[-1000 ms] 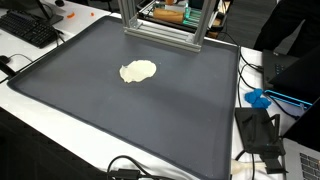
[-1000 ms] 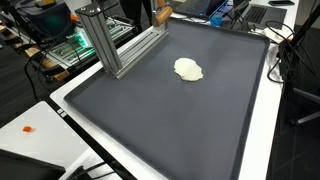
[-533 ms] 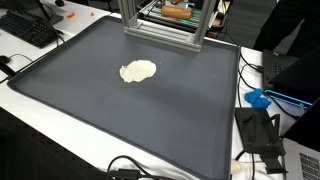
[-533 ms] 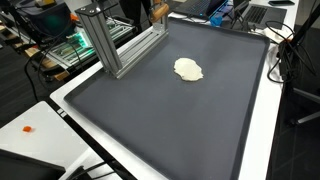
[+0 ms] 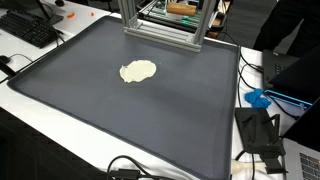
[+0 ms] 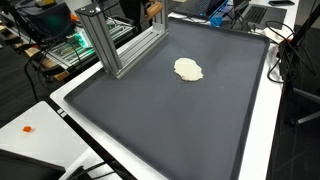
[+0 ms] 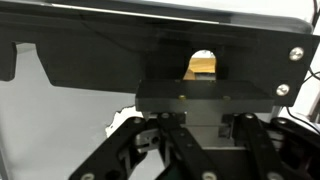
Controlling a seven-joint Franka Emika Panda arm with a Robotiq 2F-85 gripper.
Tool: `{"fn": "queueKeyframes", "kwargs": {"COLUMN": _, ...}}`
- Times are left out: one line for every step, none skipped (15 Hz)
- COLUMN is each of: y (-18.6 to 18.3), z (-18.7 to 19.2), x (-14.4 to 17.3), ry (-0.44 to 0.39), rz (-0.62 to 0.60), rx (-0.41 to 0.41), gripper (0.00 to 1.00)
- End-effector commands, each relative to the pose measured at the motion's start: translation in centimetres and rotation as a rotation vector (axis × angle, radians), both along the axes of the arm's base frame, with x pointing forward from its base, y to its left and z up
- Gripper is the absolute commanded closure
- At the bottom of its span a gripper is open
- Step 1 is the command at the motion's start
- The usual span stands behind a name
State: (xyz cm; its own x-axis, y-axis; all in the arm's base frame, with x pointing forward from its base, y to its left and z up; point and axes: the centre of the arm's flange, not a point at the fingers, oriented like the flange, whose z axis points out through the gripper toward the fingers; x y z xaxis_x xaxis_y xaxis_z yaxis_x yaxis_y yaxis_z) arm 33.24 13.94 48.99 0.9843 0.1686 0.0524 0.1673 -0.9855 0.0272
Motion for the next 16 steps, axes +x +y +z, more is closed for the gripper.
{"fn": "queueKeyframes", "kwargs": {"y": 0.3, "z": 0.0, "x": -2.2, "ry": 0.017, "rz": -0.033, "rx": 0.025, "gripper": 0.78}}
{"fn": "queueKeyframes", "kwargs": {"y": 0.4, "z": -0.2, "x": -2.3, "ry": 0.017, "rz": -0.049, "rx": 0.031, "gripper": 0.78}}
{"fn": "queueKeyframes", "kwargs": {"y": 0.4, "z": -0.4, "x": -2.5, "ry": 0.017, "rz": -0.066, "rx": 0.034, "gripper": 0.78}}
{"fn": "queueKeyframes", "kwargs": {"y": 0.4, "z": -0.6, "x": -2.6, "ry": 0.014, "rz": -0.079, "rx": 0.038, "gripper": 0.78}}
{"fn": "queueKeyframes", "kwargs": {"y": 0.4, "z": -0.8, "x": -2.6, "ry": 0.010, "rz": -0.090, "rx": 0.037, "gripper": 0.78}}
{"fn": "queueKeyframes", "kwargs": {"y": 0.4, "z": -1.0, "x": -2.8, "ry": 0.010, "rz": -0.094, "rx": 0.040, "gripper": 0.78}}
{"fn": "queueKeyframes", "kwargs": {"y": 0.4, "z": -1.2, "x": -2.8, "ry": 0.005, "rz": -0.097, "rx": 0.033, "gripper": 0.78}}
{"fn": "queueKeyframes", "kwargs": {"y": 0.4, "z": -1.5, "x": -3.0, "ry": 0.011, "rz": -0.100, "rx": 0.035, "gripper": 0.78}}
{"fn": "queueKeyframes", "kwargs": {"y": 0.4, "z": -1.6, "x": -3.1, "ry": 0.011, "rz": -0.102, "rx": 0.033, "gripper": 0.78}}
{"fn": "queueKeyframes", "kwargs": {"y": 0.5, "z": -1.7, "x": -3.2, "ry": 0.013, "rz": -0.102, "rx": 0.037, "gripper": 0.78}}
{"fn": "queueKeyframes", "kwargs": {"y": 0.5, "z": -1.9, "x": -3.2, "ry": 0.011, "rz": -0.104, "rx": 0.040, "gripper": 0.78}}
{"fn": "queueKeyframes", "kwargs": {"y": 0.6, "z": -2.0, "x": -3.3, "ry": 0.014, "rz": -0.106, "rx": 0.041, "gripper": 0.78}}
{"fn": "queueKeyframes", "kwargs": {"y": 0.6, "z": -2.1, "x": -3.3, "ry": 0.015, "rz": -0.109, "rx": 0.042, "gripper": 0.78}}
{"fn": "queueKeyframes", "kwargs": {"y": 0.5, "z": -2.3, "x": -3.4, "ry": 0.015, "rz": -0.113, "rx": 0.040, "gripper": 0.78}}
{"fn": "queueKeyframes", "kwargs": {"y": 0.5, "z": -2.4, "x": -3.4, "ry": 0.015, "rz": -0.115, "rx": 0.041, "gripper": 0.78}}
{"fn": "queueKeyframes", "kwargs": {"y": 0.5, "z": -2.4, "x": -3.3, "ry": 0.016, "rz": -0.120, "rx": 0.043, "gripper": 0.29}}
